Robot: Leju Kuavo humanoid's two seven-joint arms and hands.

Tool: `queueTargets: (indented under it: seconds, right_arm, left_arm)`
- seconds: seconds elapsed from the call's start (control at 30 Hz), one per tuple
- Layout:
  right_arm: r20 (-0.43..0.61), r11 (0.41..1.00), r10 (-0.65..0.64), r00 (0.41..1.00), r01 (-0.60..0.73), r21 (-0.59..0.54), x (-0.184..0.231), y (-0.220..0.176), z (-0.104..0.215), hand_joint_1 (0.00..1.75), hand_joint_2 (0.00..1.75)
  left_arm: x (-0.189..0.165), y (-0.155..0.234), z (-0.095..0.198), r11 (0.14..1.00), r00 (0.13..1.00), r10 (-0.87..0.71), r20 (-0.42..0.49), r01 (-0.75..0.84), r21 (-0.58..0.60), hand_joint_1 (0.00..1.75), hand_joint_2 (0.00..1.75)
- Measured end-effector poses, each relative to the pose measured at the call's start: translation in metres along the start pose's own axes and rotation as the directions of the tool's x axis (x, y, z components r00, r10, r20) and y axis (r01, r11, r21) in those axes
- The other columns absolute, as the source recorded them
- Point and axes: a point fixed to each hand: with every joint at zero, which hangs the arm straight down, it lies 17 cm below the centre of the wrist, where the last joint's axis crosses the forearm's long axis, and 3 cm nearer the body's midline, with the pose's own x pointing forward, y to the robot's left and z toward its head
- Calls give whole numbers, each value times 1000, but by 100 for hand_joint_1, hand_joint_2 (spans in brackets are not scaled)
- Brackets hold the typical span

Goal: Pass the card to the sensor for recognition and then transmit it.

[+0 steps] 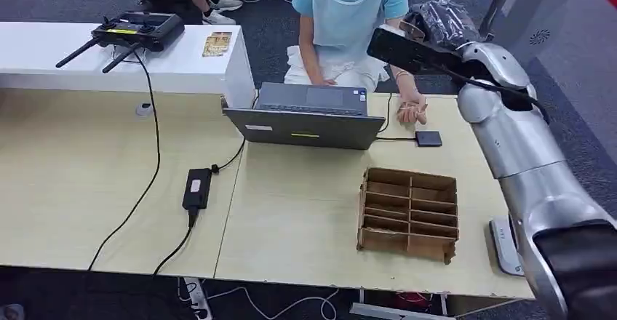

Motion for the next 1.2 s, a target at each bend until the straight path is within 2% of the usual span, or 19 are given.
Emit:
queueTargets:
  seconds: [0.2,0.83,0.87,0.9,0.93,1.2]
  right_arm:
    - [-51,998,-21,998,24,51,-3,21,-10,175,175]
    - [-207,996,-4,978,23,89,-34,34,-17,173,175]
    - [-211,996,-3,977,23,91,-35,35,-17,164,175]
    - [-215,995,1,977,20,93,-36,36,-17,72,175]
    - [-217,995,6,976,15,95,-37,36,-16,19,175]
    - [-224,994,16,974,8,106,-38,41,-16,19,175]
  left_arm:
    - [-2,3,0,1000,1000,-12,-1,12,2,0,0]
    - [-4,6,-1,999,1000,-31,1,31,3,0,0]
    - [-4,6,-1,1000,1000,-31,1,31,3,0,0]
    - [-4,6,-1,1000,1000,-31,1,31,3,0,0]
    - [-4,6,-1,1000,1000,-31,1,31,4,0,0]
    - [-4,7,-1,1000,1000,-31,1,31,6,0,0]
